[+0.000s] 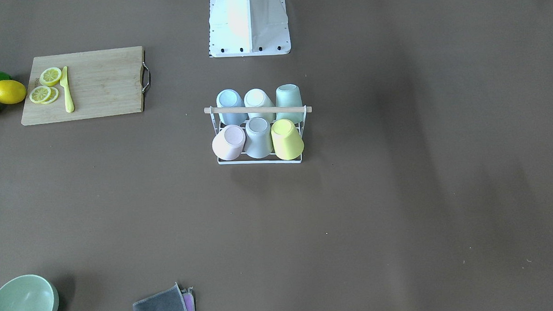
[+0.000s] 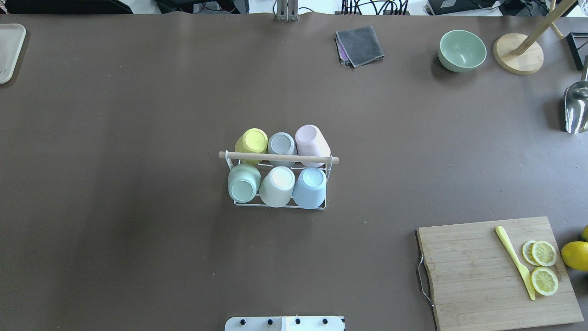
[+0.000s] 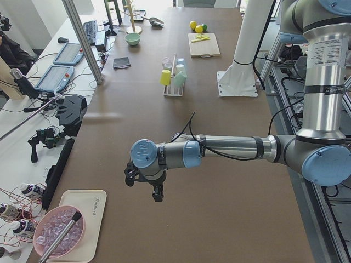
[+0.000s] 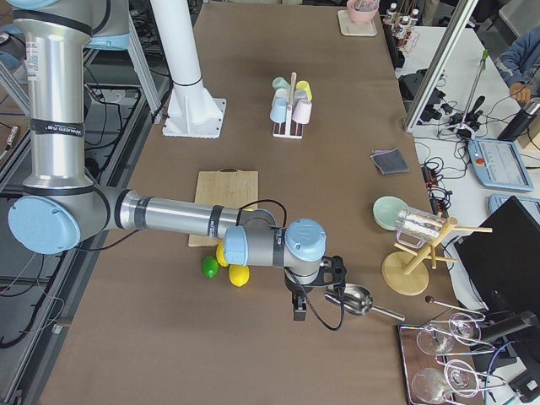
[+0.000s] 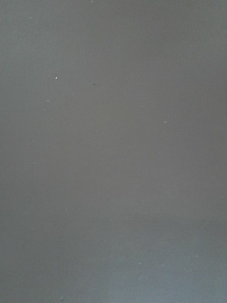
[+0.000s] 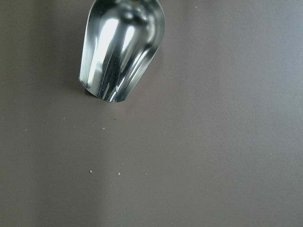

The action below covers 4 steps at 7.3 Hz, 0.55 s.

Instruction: Place cup on cup holder

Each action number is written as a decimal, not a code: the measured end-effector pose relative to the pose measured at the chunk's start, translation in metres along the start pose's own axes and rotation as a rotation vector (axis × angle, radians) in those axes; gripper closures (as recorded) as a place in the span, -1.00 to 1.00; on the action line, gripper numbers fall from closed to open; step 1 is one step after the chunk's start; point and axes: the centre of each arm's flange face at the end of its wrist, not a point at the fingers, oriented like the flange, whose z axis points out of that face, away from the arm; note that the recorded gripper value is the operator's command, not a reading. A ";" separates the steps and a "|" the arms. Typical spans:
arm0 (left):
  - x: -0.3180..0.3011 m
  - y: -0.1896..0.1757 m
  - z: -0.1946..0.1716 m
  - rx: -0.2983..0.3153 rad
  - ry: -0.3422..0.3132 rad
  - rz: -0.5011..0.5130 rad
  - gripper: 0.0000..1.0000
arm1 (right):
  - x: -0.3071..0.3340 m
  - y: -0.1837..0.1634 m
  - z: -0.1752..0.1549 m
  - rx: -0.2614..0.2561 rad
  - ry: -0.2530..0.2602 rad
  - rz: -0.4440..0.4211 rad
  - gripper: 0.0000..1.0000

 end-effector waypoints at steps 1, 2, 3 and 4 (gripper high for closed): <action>0.001 0.000 -0.001 0.001 0.001 0.002 -0.96 | 0.001 0.001 0.000 0.000 -0.001 0.003 -1.00; 0.003 -0.001 -0.002 0.005 0.001 0.006 -0.96 | 0.002 0.002 0.000 -0.001 0.000 0.004 -1.00; 0.005 -0.003 -0.004 0.008 0.001 0.010 -0.96 | 0.003 0.003 0.001 -0.001 0.002 0.005 -1.00; 0.006 -0.005 -0.006 0.012 0.001 0.014 -0.96 | 0.003 0.003 0.001 -0.002 0.004 0.004 -1.00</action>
